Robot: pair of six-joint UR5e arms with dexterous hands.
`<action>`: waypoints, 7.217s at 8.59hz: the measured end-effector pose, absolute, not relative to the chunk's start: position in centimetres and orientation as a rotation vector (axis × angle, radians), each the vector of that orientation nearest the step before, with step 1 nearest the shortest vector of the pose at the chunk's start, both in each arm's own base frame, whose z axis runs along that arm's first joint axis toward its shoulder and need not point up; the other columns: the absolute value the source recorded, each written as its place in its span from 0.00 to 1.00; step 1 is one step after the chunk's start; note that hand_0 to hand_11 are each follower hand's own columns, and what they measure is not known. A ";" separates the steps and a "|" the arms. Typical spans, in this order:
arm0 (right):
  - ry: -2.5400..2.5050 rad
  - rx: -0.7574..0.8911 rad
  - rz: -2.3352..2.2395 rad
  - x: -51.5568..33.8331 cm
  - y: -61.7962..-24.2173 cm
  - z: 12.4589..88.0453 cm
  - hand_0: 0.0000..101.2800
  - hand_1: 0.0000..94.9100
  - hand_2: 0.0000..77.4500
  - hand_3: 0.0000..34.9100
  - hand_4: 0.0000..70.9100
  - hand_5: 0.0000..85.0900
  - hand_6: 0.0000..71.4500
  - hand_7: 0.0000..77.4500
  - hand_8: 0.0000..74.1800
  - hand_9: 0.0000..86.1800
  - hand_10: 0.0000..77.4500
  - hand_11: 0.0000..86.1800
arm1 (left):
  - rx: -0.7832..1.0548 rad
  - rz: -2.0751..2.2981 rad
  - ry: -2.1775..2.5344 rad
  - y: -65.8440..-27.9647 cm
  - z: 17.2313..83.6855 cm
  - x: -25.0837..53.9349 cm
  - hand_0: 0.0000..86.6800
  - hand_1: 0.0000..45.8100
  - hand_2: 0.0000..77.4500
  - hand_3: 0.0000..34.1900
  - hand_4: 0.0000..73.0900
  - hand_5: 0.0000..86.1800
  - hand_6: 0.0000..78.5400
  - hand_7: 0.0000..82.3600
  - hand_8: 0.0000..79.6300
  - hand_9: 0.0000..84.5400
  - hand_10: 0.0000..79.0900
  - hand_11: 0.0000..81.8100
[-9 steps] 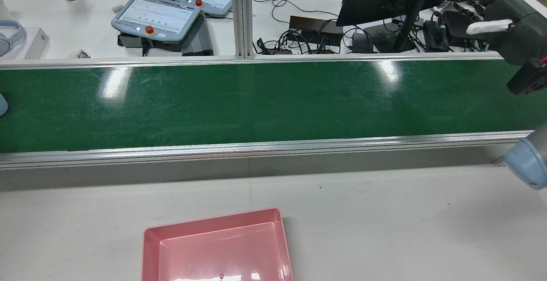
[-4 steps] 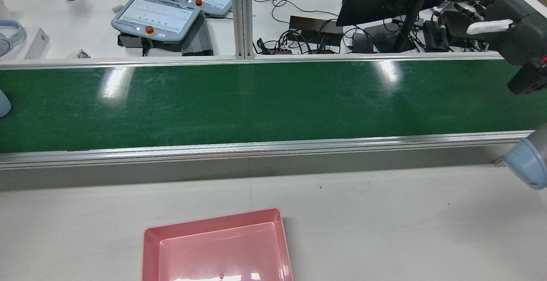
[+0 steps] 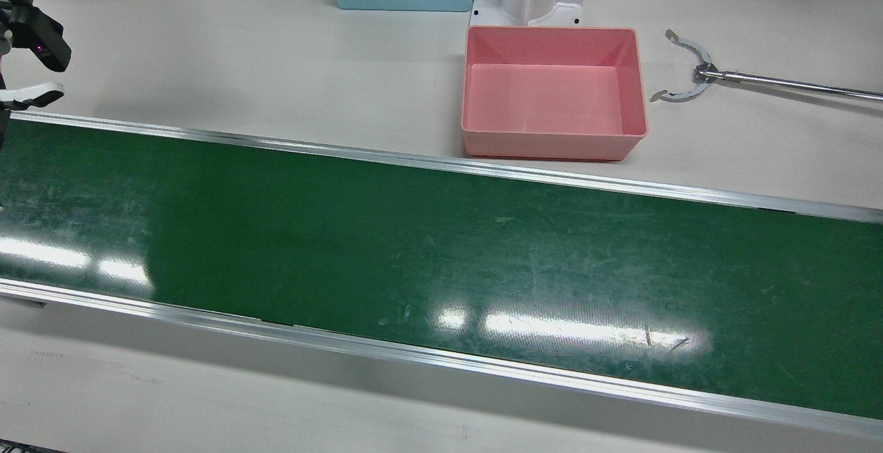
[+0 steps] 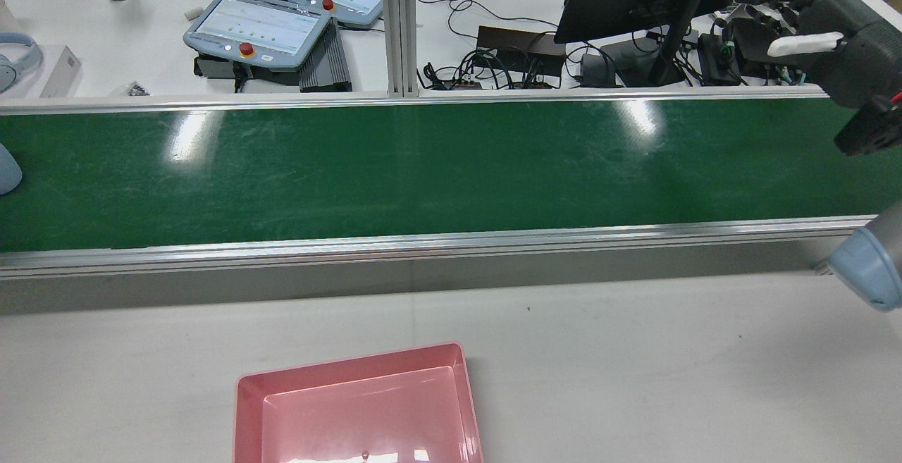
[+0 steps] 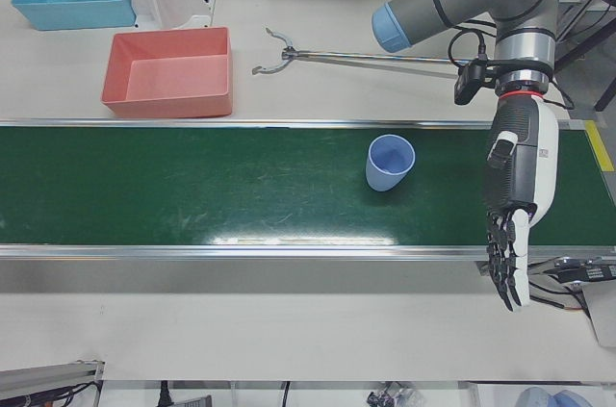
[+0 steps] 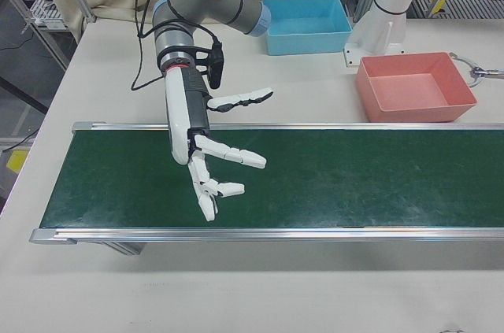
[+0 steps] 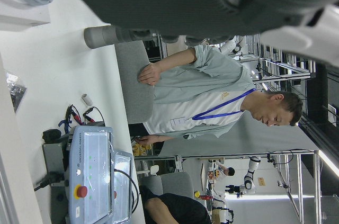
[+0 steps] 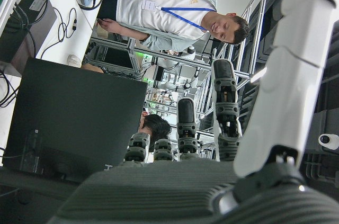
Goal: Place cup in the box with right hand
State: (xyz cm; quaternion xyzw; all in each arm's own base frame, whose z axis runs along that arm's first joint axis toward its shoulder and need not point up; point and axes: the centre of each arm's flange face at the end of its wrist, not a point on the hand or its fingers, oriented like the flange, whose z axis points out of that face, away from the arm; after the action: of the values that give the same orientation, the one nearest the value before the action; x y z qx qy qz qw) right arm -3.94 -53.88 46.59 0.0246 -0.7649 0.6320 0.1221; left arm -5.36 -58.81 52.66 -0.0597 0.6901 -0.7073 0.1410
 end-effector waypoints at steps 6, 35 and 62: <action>-2.237 0.073 1.842 -3.8 -53.7 46.4 0.55 0.13 0.01 0.00 0.48 0.07 0.13 0.54 0.02 0.11 0.08 0.13 | -0.172 -2.042 1.993 -58.8 52.7 -5.4 0.00 0.01 0.01 0.00 0.00 0.00 0.00 0.00 0.00 0.01 0.00 0.00; -2.242 0.087 1.847 -3.0 -53.7 46.4 0.55 0.13 0.01 0.00 0.47 0.07 0.12 0.53 0.02 0.10 0.08 0.13 | -0.172 -2.042 1.993 -58.8 52.7 -5.4 0.00 0.01 0.01 0.00 0.00 0.00 0.00 0.00 0.00 0.01 0.00 0.00; -2.239 0.084 1.847 -3.2 -53.8 46.5 0.55 0.13 0.01 0.00 0.48 0.07 0.12 0.54 0.02 0.10 0.08 0.13 | -0.173 -2.042 1.993 -58.8 52.7 -5.4 0.00 0.01 0.01 0.00 0.00 0.00 0.00 0.00 0.00 0.01 0.00 0.00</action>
State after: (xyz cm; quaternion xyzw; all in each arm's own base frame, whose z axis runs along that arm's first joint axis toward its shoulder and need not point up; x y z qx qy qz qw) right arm -3.15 -53.76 46.47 0.0287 -0.7657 0.6315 0.1186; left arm -5.36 -58.81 52.66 -0.0598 0.6901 -0.7073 0.1410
